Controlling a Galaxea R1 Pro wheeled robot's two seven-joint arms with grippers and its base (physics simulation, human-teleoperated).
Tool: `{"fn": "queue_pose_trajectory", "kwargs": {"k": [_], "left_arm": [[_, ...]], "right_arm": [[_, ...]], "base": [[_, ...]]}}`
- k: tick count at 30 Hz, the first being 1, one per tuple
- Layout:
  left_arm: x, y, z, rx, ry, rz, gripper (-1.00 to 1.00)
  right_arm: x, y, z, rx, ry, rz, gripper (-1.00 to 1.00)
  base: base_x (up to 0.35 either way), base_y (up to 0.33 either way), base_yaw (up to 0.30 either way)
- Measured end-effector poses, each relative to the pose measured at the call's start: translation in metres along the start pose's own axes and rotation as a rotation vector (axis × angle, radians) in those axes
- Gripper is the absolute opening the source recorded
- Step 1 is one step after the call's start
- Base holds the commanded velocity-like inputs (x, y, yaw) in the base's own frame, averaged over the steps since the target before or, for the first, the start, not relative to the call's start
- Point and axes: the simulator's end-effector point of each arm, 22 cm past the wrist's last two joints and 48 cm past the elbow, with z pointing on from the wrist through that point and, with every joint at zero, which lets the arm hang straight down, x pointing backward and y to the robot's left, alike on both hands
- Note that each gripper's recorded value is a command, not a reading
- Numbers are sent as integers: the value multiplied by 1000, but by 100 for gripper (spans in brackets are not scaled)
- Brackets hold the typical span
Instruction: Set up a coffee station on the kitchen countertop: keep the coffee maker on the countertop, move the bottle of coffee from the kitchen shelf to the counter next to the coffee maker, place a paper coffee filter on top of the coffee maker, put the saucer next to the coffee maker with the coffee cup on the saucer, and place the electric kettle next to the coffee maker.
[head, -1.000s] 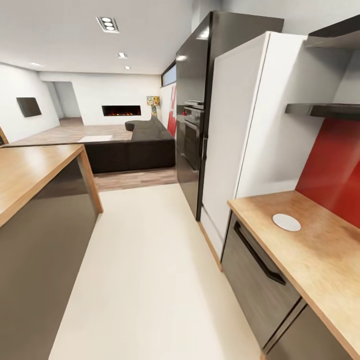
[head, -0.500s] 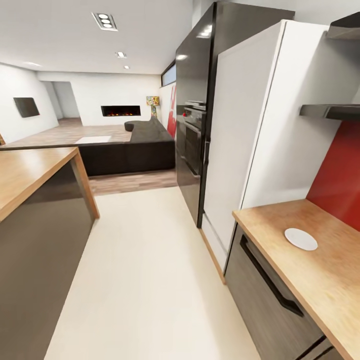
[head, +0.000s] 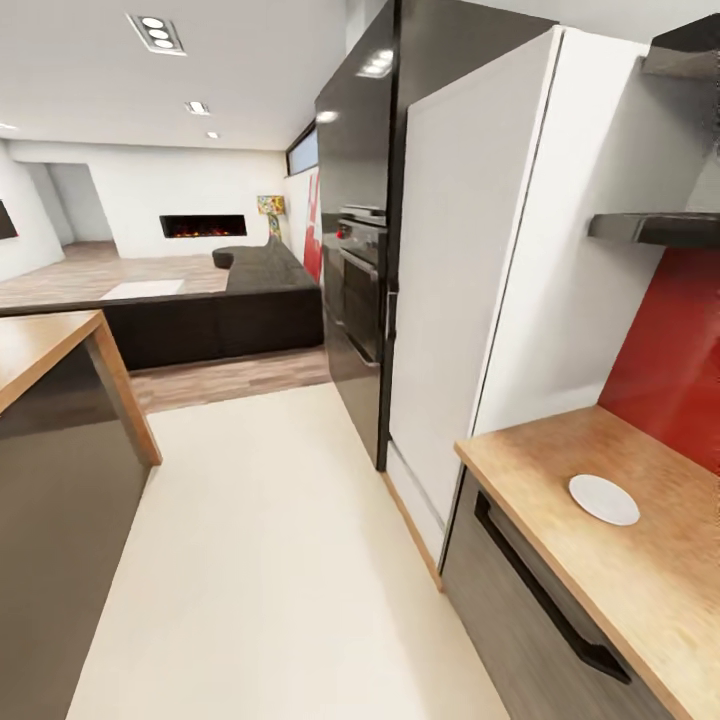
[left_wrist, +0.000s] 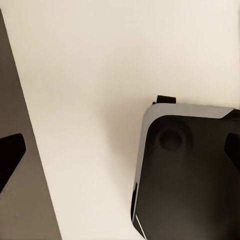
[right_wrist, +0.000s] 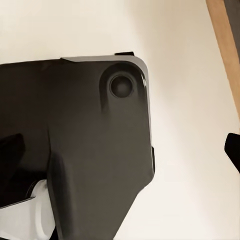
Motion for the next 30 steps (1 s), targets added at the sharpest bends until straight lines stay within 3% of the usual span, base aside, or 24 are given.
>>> {"fn": "queue_pose_trajectory", "kwargs": {"k": [30], "left_arm": [[0, 0, 0, 0, -1, 2, 100]], "right_arm": [[0, 0, 0, 1, 1, 1, 100]], "base": [[320, 151, -288]]}}
